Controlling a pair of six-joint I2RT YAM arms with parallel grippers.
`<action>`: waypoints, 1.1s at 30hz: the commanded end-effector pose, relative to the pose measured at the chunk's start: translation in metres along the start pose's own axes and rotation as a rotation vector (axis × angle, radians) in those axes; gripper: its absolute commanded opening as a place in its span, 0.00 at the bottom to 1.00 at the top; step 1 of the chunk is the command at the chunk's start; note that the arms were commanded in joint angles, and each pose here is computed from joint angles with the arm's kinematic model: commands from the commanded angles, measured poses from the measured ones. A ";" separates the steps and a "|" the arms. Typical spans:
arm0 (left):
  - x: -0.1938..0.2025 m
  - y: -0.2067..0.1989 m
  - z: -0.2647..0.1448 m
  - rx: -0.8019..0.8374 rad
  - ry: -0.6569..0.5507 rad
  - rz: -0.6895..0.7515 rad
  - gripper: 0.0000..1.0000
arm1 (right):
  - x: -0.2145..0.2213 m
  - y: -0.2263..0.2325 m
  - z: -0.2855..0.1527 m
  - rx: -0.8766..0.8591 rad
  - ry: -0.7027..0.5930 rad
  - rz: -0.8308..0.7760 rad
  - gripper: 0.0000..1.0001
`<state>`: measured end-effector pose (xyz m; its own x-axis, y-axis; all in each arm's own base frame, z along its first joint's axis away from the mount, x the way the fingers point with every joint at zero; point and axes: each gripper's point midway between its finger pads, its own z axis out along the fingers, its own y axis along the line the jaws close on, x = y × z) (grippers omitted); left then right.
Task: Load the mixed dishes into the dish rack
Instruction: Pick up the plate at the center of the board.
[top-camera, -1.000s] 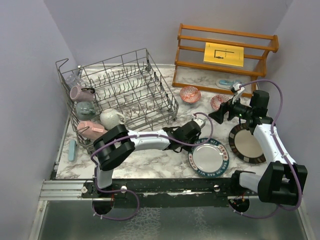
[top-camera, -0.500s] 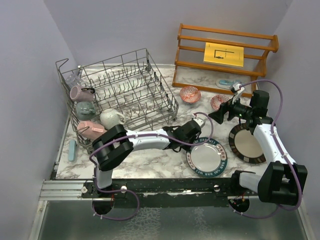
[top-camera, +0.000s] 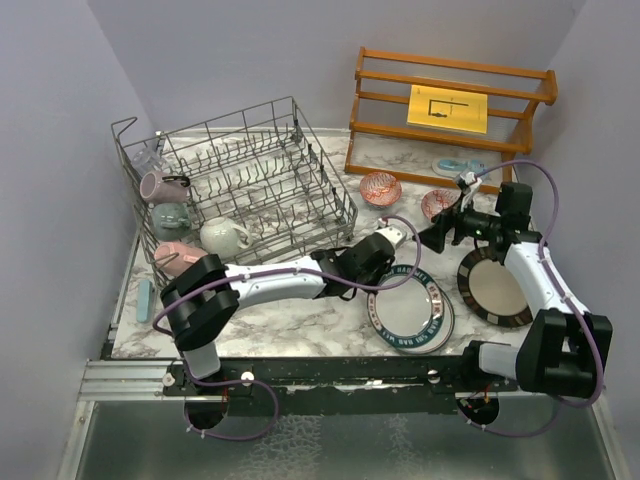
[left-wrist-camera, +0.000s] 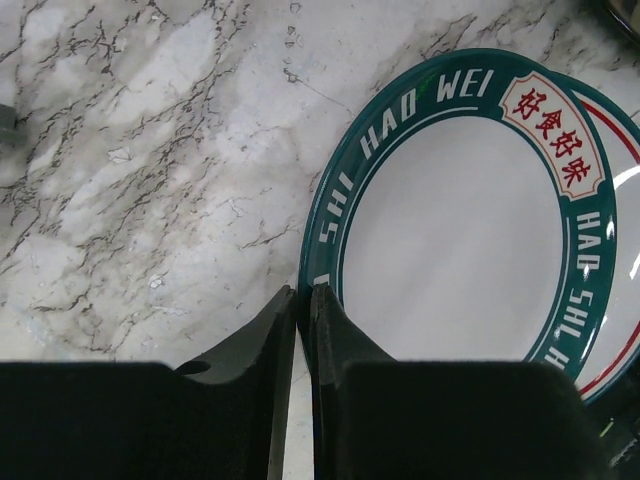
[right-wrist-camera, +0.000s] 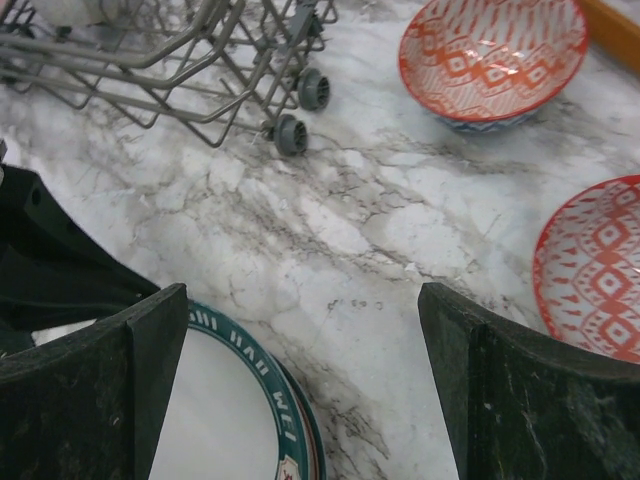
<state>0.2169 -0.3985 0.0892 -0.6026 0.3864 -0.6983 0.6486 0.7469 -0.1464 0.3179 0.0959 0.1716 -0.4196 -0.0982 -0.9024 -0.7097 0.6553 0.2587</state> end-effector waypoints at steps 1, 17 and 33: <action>-0.020 0.014 -0.014 -0.027 -0.113 0.040 0.00 | 0.003 0.026 0.002 -0.186 -0.003 -0.002 0.96; -0.042 0.028 -0.040 -0.038 -0.328 0.194 0.00 | 0.062 0.041 0.022 -0.381 0.120 -0.050 0.95; -0.055 0.022 -0.039 -0.014 -0.367 0.272 0.00 | 0.088 0.046 0.048 -0.427 0.230 0.019 0.45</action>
<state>0.2394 -0.3763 0.1314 -0.2615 0.3887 -0.8835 0.7486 0.6595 0.0685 0.2727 0.1512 0.0851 -0.5426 -0.2707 -0.7952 -0.8319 0.3037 0.4644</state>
